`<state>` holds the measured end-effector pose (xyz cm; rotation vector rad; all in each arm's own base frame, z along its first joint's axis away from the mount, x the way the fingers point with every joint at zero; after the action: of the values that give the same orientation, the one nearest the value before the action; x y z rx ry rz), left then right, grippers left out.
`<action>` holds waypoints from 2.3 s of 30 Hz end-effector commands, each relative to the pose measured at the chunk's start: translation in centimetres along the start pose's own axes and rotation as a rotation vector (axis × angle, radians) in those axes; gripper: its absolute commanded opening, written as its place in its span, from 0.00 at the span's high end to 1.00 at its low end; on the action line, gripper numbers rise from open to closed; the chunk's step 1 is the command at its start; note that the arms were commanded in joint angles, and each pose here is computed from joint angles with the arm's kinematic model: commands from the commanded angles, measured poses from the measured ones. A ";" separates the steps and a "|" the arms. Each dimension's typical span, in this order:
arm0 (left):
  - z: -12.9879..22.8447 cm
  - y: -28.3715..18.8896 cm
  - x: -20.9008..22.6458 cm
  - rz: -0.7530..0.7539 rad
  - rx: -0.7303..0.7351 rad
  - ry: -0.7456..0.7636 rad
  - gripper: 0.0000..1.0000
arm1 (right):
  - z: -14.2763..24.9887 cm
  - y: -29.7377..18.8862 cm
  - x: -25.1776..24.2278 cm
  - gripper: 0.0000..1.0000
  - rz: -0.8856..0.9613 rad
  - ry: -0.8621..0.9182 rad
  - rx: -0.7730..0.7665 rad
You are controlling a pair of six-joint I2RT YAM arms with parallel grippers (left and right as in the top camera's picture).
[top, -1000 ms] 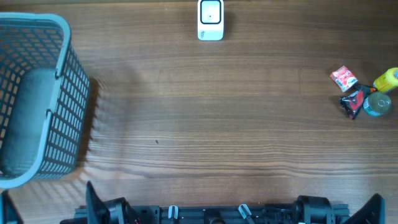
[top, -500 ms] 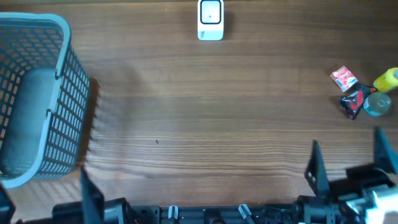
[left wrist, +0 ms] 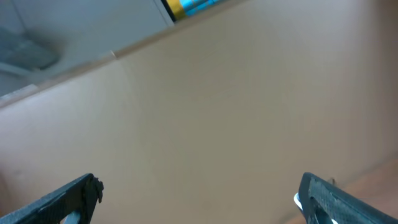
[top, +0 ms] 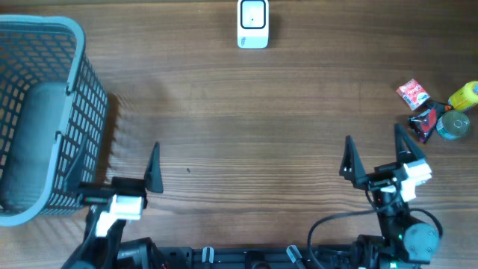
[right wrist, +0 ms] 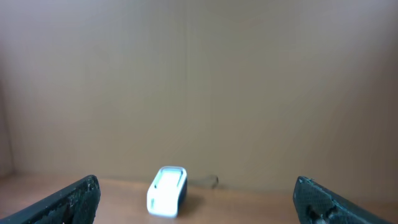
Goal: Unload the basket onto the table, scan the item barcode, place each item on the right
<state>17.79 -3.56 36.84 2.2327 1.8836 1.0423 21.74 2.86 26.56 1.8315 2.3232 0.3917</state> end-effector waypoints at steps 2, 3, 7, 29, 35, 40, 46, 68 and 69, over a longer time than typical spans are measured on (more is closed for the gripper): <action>4.2 -0.1 -2.2 0.061 0.053 -0.026 0.00 | 2.7 -0.2 -0.7 0.00 0.028 0.041 0.041; 4.9 -0.2 -2.4 0.066 0.065 -0.032 0.00 | 3.3 -0.2 -0.7 0.00 0.028 0.055 0.055; 8.0 -0.7 -4.2 0.112 0.106 -0.059 0.00 | 7.1 -0.8 -1.3 0.00 0.065 0.112 0.213; 16.5 -3.9 -10.8 0.312 0.378 -0.388 0.00 | 8.9 -1.2 -1.8 0.00 0.098 0.087 0.293; 17.0 -4.2 -10.9 0.324 0.390 -0.329 0.00 | 8.9 -1.2 -1.8 0.00 0.098 0.087 0.293; 18.1 -4.5 -10.7 0.290 0.448 -0.337 0.00 | 8.9 -1.2 -1.8 0.00 0.098 0.087 0.293; 20.9 -4.9 -6.6 -0.122 0.580 -0.656 0.00 | 8.9 -1.2 -1.8 0.00 0.098 0.087 0.293; 21.1 -5.5 -5.3 -0.246 0.583 -0.654 0.00 | 8.9 -1.2 -1.8 0.00 0.098 0.087 0.293; 21.1 -5.5 -5.3 -0.248 0.583 -0.665 0.00 | 8.9 -1.2 -1.8 0.00 0.098 0.087 0.293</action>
<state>23.63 1.07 15.85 2.1160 2.1937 -0.2773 23.49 2.18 17.60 2.0827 2.4994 0.1626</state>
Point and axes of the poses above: each gripper's point midway between its finger pads, its own y axis out along the fingers, its own x axis along the line the jaws close on, z = x × y, the point moved 1 cm from there along -y, back along the fingers, and after that the axes turned 1 degree about -y, right-handed, at the moved point
